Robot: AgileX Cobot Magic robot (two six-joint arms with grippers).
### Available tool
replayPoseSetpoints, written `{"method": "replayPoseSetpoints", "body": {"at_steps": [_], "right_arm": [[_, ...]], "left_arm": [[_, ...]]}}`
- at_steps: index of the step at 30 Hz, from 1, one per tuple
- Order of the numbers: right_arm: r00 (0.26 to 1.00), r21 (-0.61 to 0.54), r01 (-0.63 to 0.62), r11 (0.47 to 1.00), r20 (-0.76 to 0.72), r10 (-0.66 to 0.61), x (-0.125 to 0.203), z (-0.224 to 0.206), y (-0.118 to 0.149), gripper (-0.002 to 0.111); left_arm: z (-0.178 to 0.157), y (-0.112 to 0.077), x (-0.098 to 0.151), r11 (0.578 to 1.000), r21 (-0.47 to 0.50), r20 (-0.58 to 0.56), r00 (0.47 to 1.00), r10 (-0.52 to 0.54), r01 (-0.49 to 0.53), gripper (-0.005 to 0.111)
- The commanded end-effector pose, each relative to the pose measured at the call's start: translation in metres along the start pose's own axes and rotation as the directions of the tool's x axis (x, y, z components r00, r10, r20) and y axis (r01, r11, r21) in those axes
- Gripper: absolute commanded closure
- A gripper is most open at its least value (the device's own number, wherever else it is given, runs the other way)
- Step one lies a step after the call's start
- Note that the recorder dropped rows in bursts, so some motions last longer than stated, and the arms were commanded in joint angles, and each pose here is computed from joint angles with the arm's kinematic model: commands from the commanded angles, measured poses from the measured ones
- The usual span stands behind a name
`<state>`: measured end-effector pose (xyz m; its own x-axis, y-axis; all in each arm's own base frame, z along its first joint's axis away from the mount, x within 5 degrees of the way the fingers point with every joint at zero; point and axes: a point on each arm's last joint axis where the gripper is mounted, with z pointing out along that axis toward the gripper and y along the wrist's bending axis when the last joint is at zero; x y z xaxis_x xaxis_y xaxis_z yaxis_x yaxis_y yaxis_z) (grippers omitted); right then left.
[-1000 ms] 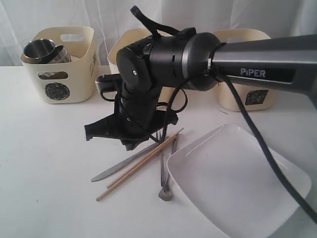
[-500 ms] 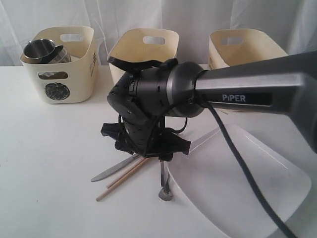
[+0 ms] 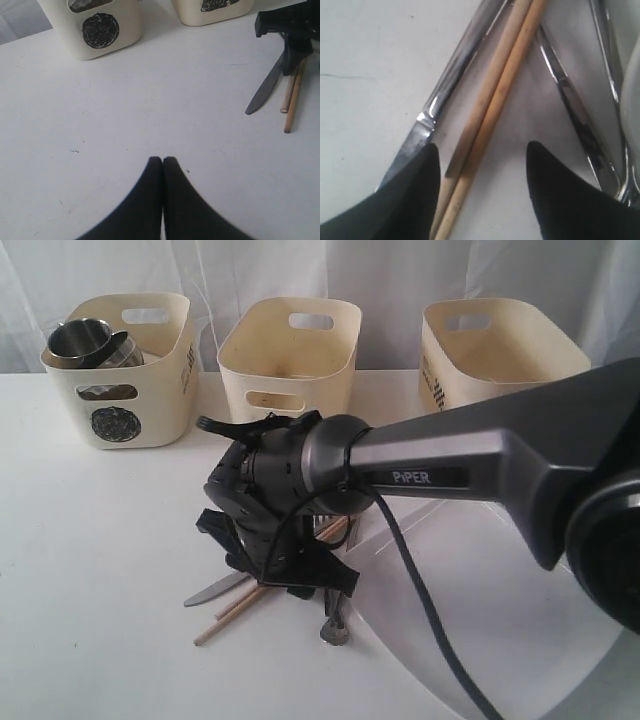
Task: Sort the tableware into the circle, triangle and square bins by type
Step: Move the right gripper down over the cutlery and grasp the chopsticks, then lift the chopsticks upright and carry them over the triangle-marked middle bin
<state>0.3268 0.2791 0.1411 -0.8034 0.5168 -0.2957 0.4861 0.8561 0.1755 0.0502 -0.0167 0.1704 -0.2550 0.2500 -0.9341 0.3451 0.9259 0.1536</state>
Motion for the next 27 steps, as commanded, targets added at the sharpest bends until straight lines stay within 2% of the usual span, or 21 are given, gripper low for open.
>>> {"method": "replayPoseSetpoints", "body": {"at_steps": [1,4,7,12,13,18,21,24,27], "right_arm": [[1.0,0.018,0.0,1.0,0.003,0.0,0.001,0.006,-0.002,0.059],[1.0,0.038,-0.013,0.999,-0.002,0.013,0.004,0.011,-0.003,0.059],[0.999,0.046,-0.034,0.998,-0.007,0.034,0.005,0.015,-0.004,0.068],[1.0,0.04,-0.022,0.999,-0.015,0.022,0.009,0.013,-0.003,0.104],[1.0,0.036,-0.01,0.999,-0.012,0.011,0.008,0.012,-0.002,0.108],[0.998,-0.013,0.066,0.998,0.003,-0.066,0.007,0.0,0.002,0.108],[0.983,-0.084,0.181,0.98,0.055,-0.177,0.008,-0.016,0.011,0.108],[0.943,-0.153,0.319,0.935,0.154,-0.296,0.004,-0.04,0.019,0.108],[0.866,-0.169,0.472,0.865,0.272,-0.419,-0.002,-0.067,0.024,0.108]], "left_arm": [[0.0,-0.001,0.001,1.0,0.006,-0.002,1.0,0.001,-0.001,0.107],[0.0,-0.001,0.001,1.0,0.006,-0.002,1.0,0.001,-0.001,0.107],[0.0,-0.001,0.001,1.0,0.006,-0.002,1.0,0.001,-0.001,0.107],[0.0,-0.001,0.001,1.0,0.006,-0.002,1.0,0.001,-0.001,0.107],[0.0,-0.001,0.001,1.0,0.006,-0.002,1.0,0.001,-0.001,0.107],[0.0,-0.001,0.001,1.0,0.006,-0.002,1.0,0.001,-0.001,0.107],[0.0,-0.001,0.001,1.0,0.006,-0.002,1.0,0.001,-0.001,0.107],[0.0,-0.001,0.001,1.0,0.006,-0.002,1.0,0.001,-0.001,0.107],[0.0,-0.001,0.001,1.0,0.006,-0.002,1.0,0.001,-0.001,0.107]]}}
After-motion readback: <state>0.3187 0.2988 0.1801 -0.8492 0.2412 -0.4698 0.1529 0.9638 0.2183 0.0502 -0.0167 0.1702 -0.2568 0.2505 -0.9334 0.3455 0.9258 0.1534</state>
